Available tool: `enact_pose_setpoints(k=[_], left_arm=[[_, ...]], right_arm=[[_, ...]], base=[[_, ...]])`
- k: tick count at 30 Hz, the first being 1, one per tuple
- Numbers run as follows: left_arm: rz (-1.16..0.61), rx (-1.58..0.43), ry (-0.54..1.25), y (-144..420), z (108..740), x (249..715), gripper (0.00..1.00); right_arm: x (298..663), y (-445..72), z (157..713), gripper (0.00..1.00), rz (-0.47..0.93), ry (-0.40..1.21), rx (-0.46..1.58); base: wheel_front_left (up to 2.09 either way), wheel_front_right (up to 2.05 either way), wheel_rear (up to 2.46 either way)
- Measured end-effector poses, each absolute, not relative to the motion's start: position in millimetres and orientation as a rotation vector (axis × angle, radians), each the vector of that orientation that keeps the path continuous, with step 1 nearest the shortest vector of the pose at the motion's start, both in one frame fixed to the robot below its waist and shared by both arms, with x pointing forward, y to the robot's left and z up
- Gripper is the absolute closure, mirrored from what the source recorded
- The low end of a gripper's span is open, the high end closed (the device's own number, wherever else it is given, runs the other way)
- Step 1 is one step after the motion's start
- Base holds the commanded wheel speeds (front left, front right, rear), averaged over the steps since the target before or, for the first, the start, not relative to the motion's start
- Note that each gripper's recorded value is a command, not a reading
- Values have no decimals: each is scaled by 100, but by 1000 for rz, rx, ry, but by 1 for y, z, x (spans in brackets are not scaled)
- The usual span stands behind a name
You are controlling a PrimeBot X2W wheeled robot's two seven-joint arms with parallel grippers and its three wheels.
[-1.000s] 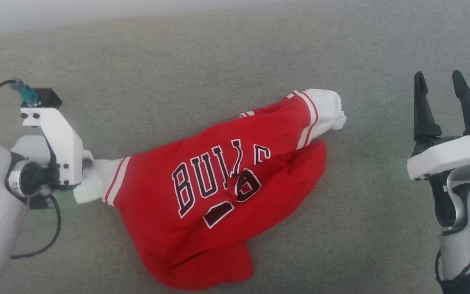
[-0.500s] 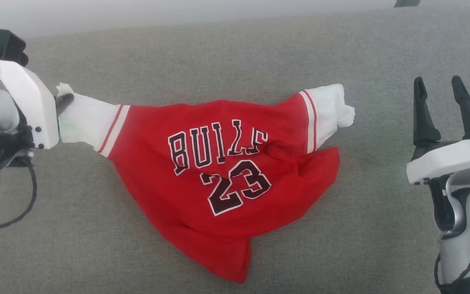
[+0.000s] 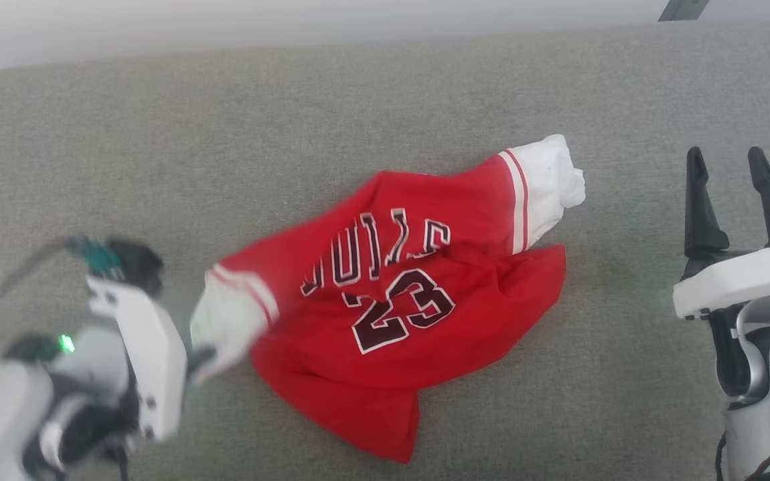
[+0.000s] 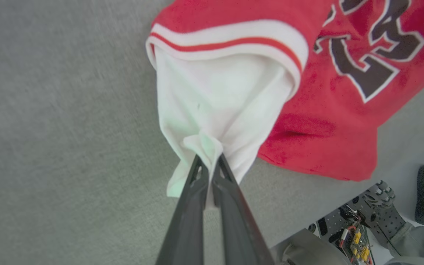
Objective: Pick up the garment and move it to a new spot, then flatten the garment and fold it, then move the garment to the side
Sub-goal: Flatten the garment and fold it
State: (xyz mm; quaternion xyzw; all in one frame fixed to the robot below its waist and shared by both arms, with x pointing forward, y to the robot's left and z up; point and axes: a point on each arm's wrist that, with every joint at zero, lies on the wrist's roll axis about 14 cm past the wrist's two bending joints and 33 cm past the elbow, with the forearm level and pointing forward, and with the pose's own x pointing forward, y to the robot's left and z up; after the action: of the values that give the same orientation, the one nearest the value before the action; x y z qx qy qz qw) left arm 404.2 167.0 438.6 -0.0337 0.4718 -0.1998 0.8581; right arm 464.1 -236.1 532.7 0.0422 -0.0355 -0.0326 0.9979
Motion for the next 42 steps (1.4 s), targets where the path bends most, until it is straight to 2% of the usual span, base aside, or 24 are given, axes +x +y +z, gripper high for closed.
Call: enact_pose_setpoints(k=[6, 7, 8, 9, 10, 11, 29, 42], left_arm=[[-429, -91, 1105, 162, 411, 367, 100], [-423, -89, 1111, 164, 409, 366, 97], [-416, -95, 1121, 165, 406, 364, 87], [-412, -100, 1129, 166, 404, 362, 65], [-411, -100, 1130, 166, 402, 362, 16], [-409, -98, 1134, 168, 401, 361, 0], [-285, -99, 1015, 203, 444, 383, 0], [-314, -93, 1193, 189, 403, 353, 0]], right_arm=[[465, -231, 529, 0, -56, -59, 92], [466, -230, 528, 0, -54, -59, 93], [466, -230, 528, 0, -53, -59, 94], [466, -229, 529, 0, -51, -59, 94], [466, -228, 528, 0, -49, -56, 94], [466, -228, 529, 0, -48, -56, 95], [454, -234, 540, 0, -53, -77, 90], [448, -241, 535, 0, -73, -69, 90]], base=[[0, 0, 0], [0, 0, 0], [0, 0, 0], [0, 0, 0], [0, 0, 0], [0, 0, 0], [0, 0, 0], [0, 0, 0]])
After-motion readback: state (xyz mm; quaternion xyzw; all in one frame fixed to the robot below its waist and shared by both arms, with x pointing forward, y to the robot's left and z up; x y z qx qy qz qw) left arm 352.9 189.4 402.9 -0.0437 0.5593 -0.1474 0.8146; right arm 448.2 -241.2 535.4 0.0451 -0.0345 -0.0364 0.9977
